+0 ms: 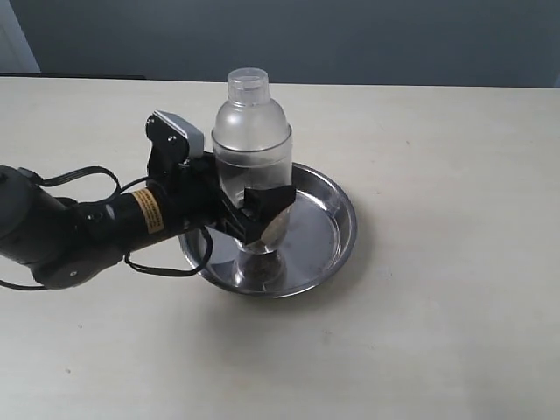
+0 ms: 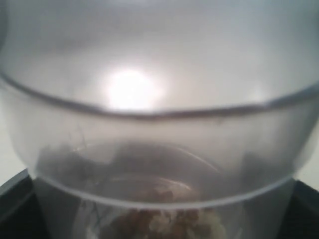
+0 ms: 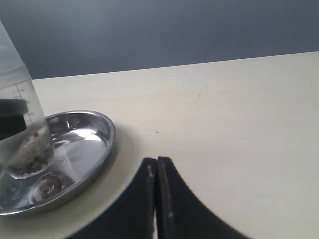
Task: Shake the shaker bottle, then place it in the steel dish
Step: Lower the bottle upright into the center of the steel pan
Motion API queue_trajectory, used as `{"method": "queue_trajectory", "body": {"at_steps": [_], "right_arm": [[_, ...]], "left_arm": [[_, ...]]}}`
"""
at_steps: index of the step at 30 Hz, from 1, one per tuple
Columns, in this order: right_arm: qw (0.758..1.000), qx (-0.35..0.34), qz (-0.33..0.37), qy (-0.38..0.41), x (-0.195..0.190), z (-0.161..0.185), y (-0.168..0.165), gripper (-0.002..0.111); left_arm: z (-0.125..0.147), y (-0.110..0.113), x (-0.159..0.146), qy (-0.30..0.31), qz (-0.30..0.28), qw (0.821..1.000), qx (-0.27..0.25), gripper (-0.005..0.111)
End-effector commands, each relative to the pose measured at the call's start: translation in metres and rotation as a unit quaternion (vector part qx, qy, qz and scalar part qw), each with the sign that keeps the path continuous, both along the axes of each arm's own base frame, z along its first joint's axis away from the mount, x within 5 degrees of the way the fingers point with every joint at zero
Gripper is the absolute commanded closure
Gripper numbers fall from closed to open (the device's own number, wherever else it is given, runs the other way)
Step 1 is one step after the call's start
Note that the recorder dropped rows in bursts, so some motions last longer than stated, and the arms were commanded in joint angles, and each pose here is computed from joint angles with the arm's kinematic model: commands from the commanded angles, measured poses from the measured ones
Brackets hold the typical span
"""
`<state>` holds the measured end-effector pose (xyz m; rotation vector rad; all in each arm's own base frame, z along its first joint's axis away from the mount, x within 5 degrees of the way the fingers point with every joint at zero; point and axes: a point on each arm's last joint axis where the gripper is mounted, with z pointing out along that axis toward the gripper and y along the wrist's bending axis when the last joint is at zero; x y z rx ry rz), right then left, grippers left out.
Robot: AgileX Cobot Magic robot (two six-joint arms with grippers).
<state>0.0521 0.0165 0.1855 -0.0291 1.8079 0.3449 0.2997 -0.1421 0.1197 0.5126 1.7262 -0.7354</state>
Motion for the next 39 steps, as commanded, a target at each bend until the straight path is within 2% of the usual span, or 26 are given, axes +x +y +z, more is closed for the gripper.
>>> {"method": "queue_trajectory", "body": {"at_steps": [1,5,11,17,23,34,39], "right_arm": [[1.0,0.001,-0.001,-0.006,0.0,0.001,0.0,0.109],[1.0,0.001,-0.001,-0.006,0.0,0.001,0.0,0.109],[1.0,0.001,-0.001,-0.006,0.0,0.001,0.0,0.109],[1.0,0.001,-0.001,-0.006,0.0,0.001,0.0,0.109],[1.0,0.001,-0.001,-0.006,0.0,0.001,0.0,0.109],[1.0,0.001,-0.001,-0.006,0.0,0.001,0.0,0.109],[1.0,0.001,-0.001,-0.006,0.0,0.001,0.0,0.109]], "left_arm": [[0.002,-0.004,0.003,-0.048,-0.01,0.999,-0.017,0.106],[-0.001,-0.005,0.005,-0.053,-0.01,0.998,-0.01,0.102],[-0.01,-0.006,0.011,-0.045,-0.006,0.999,-0.009,0.077],[-0.024,-0.006,0.011,-0.024,-0.005,1.0,-0.006,0.06],[-0.022,-0.006,0.013,-0.028,-0.003,1.0,-0.007,0.036],[-0.023,-0.008,0.01,-0.052,-0.031,0.998,0.02,0.035],[-0.034,-0.005,0.01,-0.01,-0.025,0.997,0.066,0.035]]}}
